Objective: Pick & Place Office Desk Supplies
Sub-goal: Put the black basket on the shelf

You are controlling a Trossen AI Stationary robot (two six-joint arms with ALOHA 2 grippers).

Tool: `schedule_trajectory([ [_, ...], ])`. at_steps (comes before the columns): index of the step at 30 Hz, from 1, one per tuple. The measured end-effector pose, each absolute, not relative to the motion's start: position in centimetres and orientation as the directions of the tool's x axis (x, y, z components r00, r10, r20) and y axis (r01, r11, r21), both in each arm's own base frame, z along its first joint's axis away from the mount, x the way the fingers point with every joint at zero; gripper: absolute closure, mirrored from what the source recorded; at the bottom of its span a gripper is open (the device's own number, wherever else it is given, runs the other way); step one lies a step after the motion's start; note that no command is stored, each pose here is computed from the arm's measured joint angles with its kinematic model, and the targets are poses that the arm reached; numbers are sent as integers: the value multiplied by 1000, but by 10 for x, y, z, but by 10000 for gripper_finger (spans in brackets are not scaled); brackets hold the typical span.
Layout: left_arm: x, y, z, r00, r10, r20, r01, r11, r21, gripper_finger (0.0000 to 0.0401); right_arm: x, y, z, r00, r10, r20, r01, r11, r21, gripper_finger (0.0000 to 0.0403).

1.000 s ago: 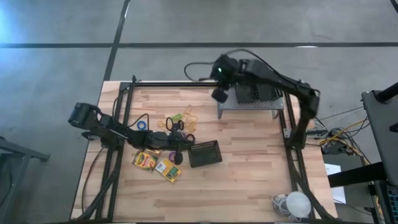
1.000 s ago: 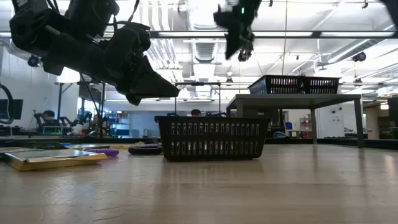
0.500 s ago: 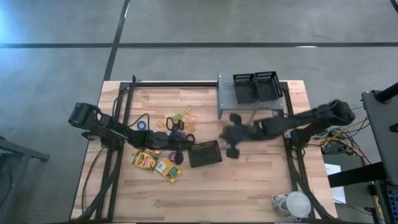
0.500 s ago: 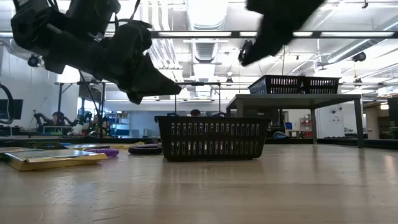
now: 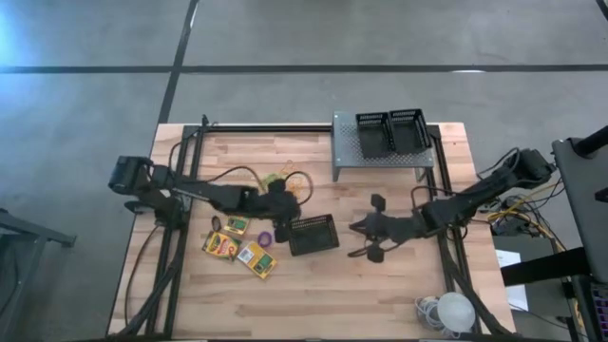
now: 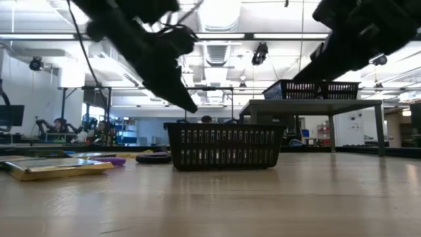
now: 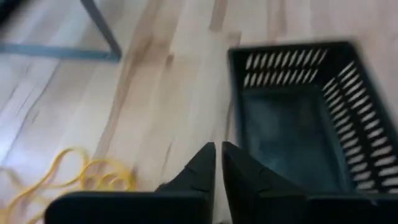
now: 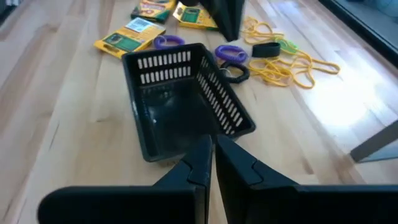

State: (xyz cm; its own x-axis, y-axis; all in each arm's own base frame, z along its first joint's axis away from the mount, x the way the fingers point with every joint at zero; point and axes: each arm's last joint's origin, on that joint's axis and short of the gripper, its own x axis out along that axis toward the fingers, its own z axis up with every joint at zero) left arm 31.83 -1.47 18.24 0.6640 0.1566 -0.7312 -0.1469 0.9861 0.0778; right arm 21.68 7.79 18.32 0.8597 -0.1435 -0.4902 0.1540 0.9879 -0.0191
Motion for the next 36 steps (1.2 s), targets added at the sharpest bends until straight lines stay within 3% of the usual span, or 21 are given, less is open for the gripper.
schedule_trajectory([
  [6,340,0,198,658,-42,-752,-12,998,-66,275,212,75,168,882,-146,-448,152,988,-22,385],
  [10,348,9,186,626,-97,-773,4,993,-121,221,210,74,165,879,-147,-454,154,988,-21,385],
  [15,356,9,163,562,-114,-819,34,993,-115,203,209,74,164,878,-146,-455,154,988,-21,385],
  [21,362,11,155,545,-109,-831,24,993,-115,240,209,74,162,875,-147,-461,160,987,-11,385],
  [30,356,17,150,479,-97,-872,-47,990,-136,385,207,73,159,877,-144,-458,164,986,5,385],
  [36,350,20,157,456,-94,-885,-170,967,-190,390,207,73,159,885,-140,-444,169,985,27,385],
])
